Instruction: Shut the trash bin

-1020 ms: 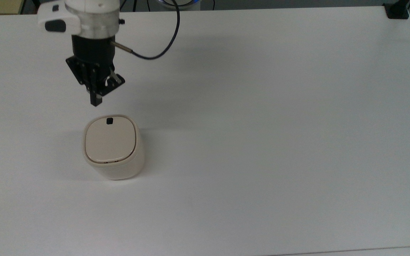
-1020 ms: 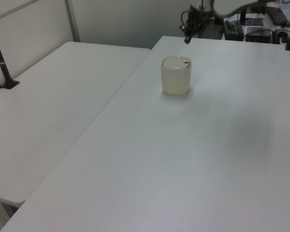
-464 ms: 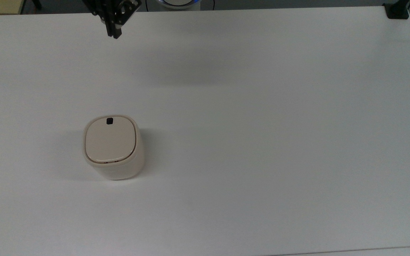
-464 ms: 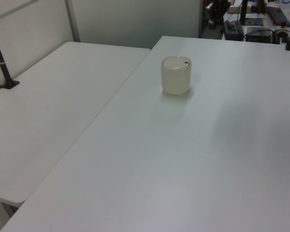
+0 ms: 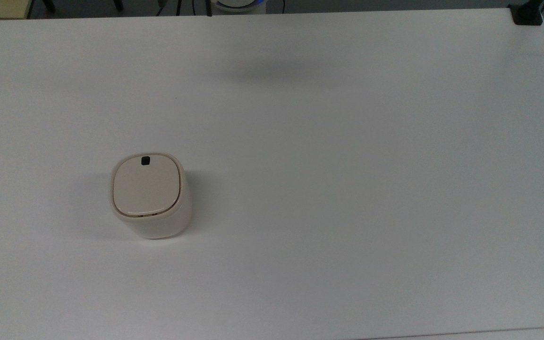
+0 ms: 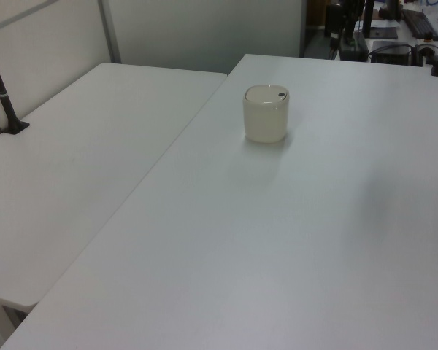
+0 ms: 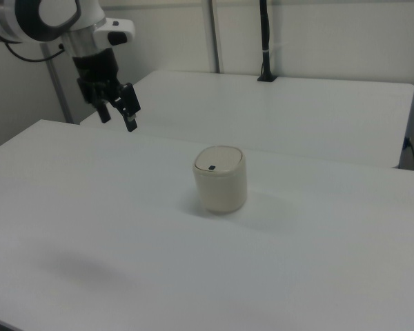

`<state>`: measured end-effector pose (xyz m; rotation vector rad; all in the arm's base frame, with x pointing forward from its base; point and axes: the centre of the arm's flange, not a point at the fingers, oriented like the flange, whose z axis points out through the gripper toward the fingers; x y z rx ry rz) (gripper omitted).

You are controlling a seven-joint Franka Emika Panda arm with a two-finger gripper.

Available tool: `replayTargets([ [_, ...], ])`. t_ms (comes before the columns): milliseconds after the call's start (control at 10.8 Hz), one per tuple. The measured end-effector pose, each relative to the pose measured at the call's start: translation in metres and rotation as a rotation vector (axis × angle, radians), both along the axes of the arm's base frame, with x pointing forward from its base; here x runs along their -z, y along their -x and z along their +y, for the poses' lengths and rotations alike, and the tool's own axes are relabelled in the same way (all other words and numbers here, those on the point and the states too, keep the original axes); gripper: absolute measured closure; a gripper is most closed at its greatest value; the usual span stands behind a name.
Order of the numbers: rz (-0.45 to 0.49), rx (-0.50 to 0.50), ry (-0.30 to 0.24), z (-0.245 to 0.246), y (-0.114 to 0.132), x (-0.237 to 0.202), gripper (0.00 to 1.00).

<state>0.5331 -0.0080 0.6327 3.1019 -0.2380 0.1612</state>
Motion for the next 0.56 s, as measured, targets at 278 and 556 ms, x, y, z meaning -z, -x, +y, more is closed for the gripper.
replayTargets([
  [278, 0.043, -0.145, 0.014, 0.009, -0.006, 0.019, 0.00],
  [556, 0.038, -0.206, 0.009, 0.003, -0.009, 0.021, 0.00],
])
